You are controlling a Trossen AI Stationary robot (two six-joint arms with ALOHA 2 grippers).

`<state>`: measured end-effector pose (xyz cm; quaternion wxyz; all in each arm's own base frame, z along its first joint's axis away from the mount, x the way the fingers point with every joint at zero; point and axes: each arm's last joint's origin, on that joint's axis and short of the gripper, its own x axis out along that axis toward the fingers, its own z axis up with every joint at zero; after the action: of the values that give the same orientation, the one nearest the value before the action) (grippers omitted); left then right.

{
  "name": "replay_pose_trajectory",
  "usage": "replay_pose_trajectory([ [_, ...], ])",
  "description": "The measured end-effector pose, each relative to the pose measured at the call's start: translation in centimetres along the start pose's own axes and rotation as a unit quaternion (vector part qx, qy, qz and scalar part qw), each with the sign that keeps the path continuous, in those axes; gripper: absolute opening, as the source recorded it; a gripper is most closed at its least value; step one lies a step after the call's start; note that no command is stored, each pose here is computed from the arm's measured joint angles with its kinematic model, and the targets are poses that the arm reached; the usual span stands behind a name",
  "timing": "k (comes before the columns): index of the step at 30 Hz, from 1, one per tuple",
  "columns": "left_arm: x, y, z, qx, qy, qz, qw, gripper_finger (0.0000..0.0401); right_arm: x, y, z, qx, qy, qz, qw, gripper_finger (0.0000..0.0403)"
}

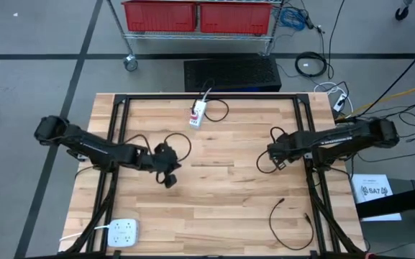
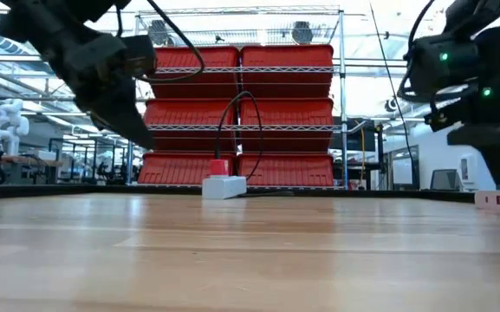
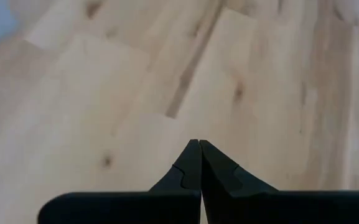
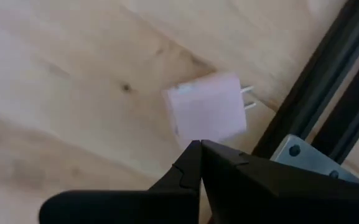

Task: Insert USB
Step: Insert the light pink charger adapter into the bottom white outlet extension

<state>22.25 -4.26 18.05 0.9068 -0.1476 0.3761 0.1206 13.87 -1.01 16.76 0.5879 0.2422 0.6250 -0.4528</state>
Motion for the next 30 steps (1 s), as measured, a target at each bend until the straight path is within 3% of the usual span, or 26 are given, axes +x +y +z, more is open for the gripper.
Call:
replay_pose_trajectory([
  [7,-0.5,-1.2,-1.2,-0.002,0.021,-0.008,1.000,0.0000,1.5,1.1,0.5,0.012,0.010,-0.067,0.998,0.0000],
  [13,-0.7,-1.8,-1.9,-0.003,0.033,-0.012,0.999,0.0000,2.0,2.7,1.2,-0.028,-0.007,-0.051,0.998,0.0000],
  [18,-0.9,-2.2,-2.2,-0.005,0.039,-0.021,0.999,0.0000,0.9,4.3,2.4,-0.072,-0.026,0.014,0.997,0.0000],
  [21,-1.0,-2.5,-2.4,-0.004,0.048,-0.034,0.998,0.0000,0.2,5.8,3.3,-0.112,-0.064,0.090,0.988,0.0000],
  [27,-1.8,-3.3,-2.3,0.013,0.083,-0.052,0.995,0.0000,-0.5,8.7,4.6,-0.189,-0.127,0.236,0.945,0.0000],
  [30,-2.8,-4.0,-1.7,0.028,0.107,-0.047,0.993,0.0000,-0.6,10.0,4.7,-0.218,-0.152,0.274,0.924,0.0000],
])
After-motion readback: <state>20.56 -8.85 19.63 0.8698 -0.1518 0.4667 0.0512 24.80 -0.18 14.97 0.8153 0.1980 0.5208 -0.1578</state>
